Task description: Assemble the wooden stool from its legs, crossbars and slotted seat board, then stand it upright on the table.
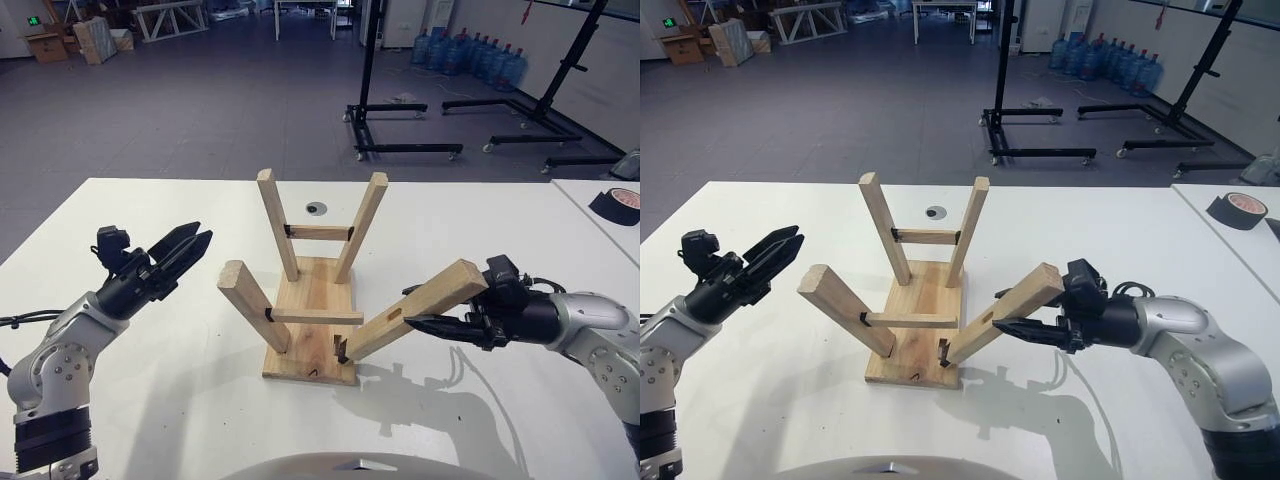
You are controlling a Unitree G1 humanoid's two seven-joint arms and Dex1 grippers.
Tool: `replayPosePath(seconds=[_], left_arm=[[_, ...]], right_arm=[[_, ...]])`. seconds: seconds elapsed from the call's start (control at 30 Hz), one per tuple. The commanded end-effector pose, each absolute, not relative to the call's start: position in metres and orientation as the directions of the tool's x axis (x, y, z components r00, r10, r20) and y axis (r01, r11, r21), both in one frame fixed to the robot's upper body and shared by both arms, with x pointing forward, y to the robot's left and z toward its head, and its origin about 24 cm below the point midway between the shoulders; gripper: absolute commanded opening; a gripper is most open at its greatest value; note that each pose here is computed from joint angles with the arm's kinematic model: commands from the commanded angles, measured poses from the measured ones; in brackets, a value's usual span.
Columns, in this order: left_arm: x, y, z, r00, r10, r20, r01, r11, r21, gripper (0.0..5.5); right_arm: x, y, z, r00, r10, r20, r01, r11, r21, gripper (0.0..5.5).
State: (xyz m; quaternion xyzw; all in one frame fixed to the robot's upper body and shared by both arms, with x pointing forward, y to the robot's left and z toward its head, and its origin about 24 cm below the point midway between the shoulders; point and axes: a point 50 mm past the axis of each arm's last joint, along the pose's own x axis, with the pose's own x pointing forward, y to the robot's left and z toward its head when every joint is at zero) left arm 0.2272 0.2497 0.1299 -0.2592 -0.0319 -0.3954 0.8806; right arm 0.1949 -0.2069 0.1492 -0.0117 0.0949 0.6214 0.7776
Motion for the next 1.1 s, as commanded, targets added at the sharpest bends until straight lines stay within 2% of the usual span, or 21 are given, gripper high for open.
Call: replayPosePath(seconds=[0.03, 0.17, 0.33, 0.7, 0.87, 1.1], left_arm=[[0.226, 0.251, 0.132, 0.687, -0.688, 0.235, 0.712, 0.572, -0.406, 4.00], [0.223, 0.248, 0.130, 0.694, -0.681, 0.235, 0.706, 0.580, -0.407, 4.00], [0.222, 0.239, 0.125, 0.701, -0.672, 0.237, 0.699, 0.584, -0.412, 4.00], [0.216, 0.238, 0.128, 0.710, -0.646, 0.281, 0.694, 0.573, -0.436, 4.00], [0.216, 0.234, 0.128, 0.711, -0.642, 0.287, 0.693, 0.568, -0.445, 4.00], [0.211, 0.227, 0.126, 0.705, -0.646, 0.294, 0.698, 0.557, -0.449, 4.00]], right_arm=[[0.197, -0.202, 0.151, 0.215, 0.938, -0.273, -0.974, 0.225, 0.004, 2.03], [0.204, -0.201, 0.159, 0.204, 0.942, -0.266, -0.978, 0.208, -0.014, 2.03], [0.211, -0.197, 0.156, 0.133, 0.943, -0.305, -0.989, 0.145, 0.014, 2.03], [0.204, -0.194, 0.158, 0.086, 0.976, -0.201, -0.987, 0.111, 0.120, 2.03], [0.208, -0.195, 0.149, 0.101, 0.960, -0.260, -0.986, 0.133, 0.105, 2.03], [0.230, -0.198, 0.157, 0.138, 0.934, -0.329, -0.986, 0.161, 0.043, 2.03]])
